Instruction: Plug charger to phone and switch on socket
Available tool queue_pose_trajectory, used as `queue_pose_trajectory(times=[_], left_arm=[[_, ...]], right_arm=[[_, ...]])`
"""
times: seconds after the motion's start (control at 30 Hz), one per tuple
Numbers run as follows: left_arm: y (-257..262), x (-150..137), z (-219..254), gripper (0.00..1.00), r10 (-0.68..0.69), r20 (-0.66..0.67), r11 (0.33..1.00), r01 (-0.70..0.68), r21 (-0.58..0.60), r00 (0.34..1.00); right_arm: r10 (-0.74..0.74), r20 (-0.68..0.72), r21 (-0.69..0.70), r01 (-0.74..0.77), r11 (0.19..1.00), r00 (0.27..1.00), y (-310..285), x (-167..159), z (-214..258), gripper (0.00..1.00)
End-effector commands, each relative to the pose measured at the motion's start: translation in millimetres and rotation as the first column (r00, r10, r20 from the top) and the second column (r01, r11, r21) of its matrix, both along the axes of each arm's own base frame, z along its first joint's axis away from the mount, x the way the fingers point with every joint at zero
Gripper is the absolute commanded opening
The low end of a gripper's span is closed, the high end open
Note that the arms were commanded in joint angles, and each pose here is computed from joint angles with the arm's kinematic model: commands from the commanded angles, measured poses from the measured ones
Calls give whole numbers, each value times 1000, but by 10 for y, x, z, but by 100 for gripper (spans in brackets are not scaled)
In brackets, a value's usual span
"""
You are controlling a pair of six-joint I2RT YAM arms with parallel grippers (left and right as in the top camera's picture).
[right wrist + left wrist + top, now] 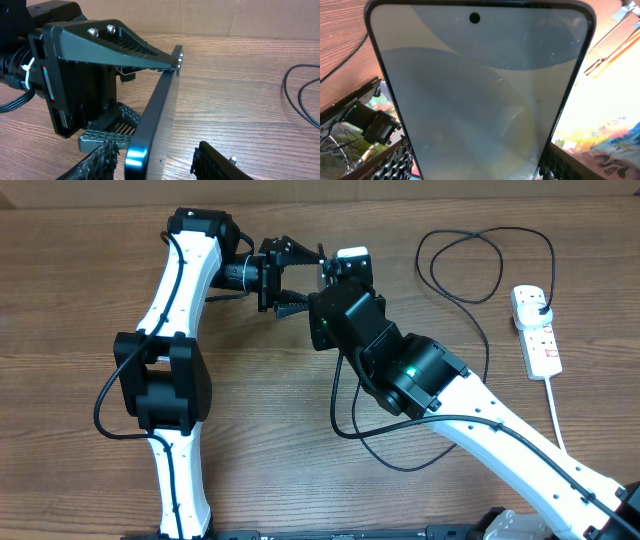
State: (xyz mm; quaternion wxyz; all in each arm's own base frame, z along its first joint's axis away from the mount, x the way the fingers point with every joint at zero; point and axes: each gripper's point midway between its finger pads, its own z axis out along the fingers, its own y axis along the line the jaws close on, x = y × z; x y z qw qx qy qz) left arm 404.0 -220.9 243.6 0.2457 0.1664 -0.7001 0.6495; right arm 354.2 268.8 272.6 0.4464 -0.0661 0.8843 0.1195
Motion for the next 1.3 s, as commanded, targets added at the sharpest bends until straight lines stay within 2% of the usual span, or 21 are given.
queue_pose_trajectory(times=[0.0,0.73,0.9,1.13,1.27], left_arm=[[-33,-7,209,68,5,31,999,-4,-50,1000],[-35,10,168,68,0,68,999,2,-34,998],[-38,28,164,68,0,68,999,2,-34,998],[-41,61,145,68,-1,65,1000,2,-26,998],[-41,61,144,68,-1,66,1000,3,-25,998]], right_arm=[[17,-11,-12,-17,1000,1000,60,30,-56,51],[22,18,-43,-22,999,1000,74,51,-21,46],[11,7,-33,-11,999,1000,65,42,-37,38],[9,4,-33,-9,999,1000,62,39,-42,38],[8,4,-30,-8,1000,1000,64,40,-39,32]])
